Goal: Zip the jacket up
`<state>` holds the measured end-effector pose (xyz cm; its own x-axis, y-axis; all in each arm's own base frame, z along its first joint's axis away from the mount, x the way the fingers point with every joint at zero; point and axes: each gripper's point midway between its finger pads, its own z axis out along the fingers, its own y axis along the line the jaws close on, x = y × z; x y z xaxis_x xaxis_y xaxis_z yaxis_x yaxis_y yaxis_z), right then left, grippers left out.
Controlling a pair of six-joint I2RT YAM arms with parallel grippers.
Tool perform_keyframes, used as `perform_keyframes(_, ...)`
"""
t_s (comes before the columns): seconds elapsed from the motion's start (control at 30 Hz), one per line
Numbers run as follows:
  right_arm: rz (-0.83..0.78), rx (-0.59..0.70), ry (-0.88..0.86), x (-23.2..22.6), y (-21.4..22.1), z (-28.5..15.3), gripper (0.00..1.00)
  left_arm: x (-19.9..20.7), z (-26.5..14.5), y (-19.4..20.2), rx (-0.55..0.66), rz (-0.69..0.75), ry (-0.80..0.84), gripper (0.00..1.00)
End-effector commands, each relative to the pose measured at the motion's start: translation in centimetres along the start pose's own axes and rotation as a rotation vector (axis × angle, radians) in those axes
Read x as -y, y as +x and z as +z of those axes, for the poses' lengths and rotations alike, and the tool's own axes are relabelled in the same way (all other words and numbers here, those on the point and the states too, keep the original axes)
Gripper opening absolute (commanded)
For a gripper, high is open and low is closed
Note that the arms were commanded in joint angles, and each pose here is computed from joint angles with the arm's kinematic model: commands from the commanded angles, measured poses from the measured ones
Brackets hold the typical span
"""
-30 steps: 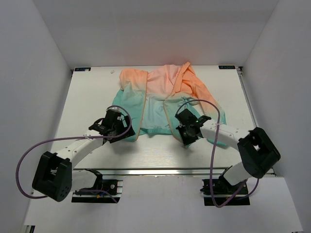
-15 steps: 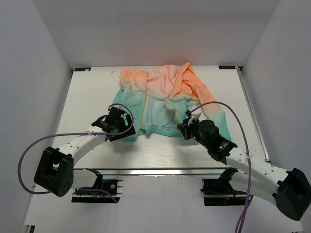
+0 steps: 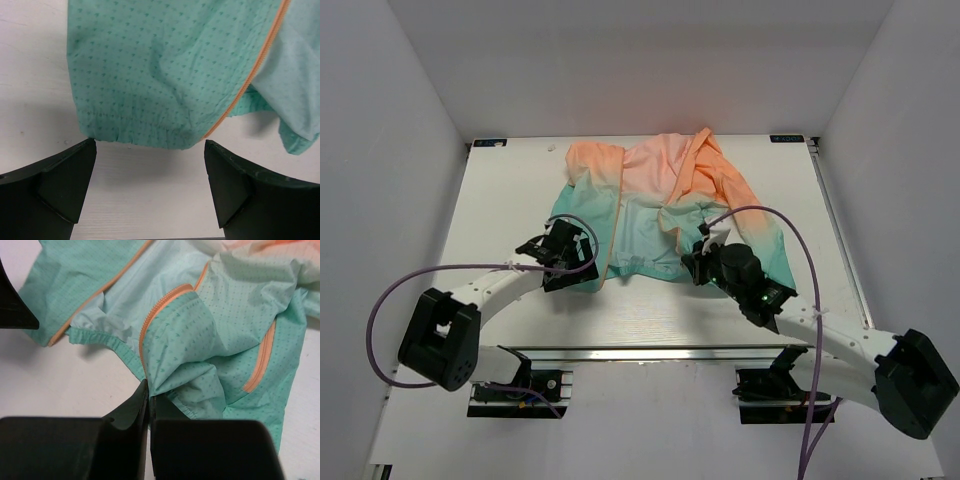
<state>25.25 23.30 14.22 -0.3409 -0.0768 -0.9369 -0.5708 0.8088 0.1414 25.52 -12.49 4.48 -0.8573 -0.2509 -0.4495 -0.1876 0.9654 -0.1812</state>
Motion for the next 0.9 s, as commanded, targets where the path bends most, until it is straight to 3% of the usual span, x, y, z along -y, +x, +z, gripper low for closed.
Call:
perform_keyframes(0.0, 0.035, -0.011, 0.016, -0.2, -1.1, 0.8, 0.00, 0.9, 0.2, -0.5, 0.012, 0.056, 0.007, 0.98)
perform_keyframes(0.2, 0.035, -0.082, 0.037, 0.1, 0.6, 1.6, 0.00, 3.8, 0.2, -0.4, 0.058, 0.229, -0.012, 0.97)
perform_keyframes(0.37, 0.033, -0.097, 0.044, 0.2, 0.9, 1.7, 0.00, 3.3, 0.9, 0.4, 0.025, 0.256, -0.045, 0.89)
perform_keyframes(0.53, 0.015, -0.111, 0.058, 0.5, 1.1, 1.6, 0.00, 4.0, -0.7, -0.2, 0.013, 0.270, -0.058, 0.89)
perform_keyframes(0.57, 0.011, -0.113, 0.063, 0.6, 1.2, 1.6, 0.00, 4.4, -1.6, 0.2, 0.010, 0.297, -0.052, 0.90)
perform_keyframes(0.6, 0.008, -0.111, 0.073, 0.9, 1.1, 1.6, 0.00, 4.9, -2.4, 0.1, 0.025, 0.298, -0.042, 0.98)
perform_keyframes(0.73, 0.008, -0.111, 0.081, 1.0, 1.1, 1.5, 0.00, 6.1, -5.1, -1.3, 0.084, 0.301, 0.017, 0.98)
perform_keyframes(0.87, 0.006, -0.113, 0.082, 1.2, 1.1, 1.5, 0.00, 6.4, -4.1, -1.4, 0.087, 0.339, 0.015, 0.98)
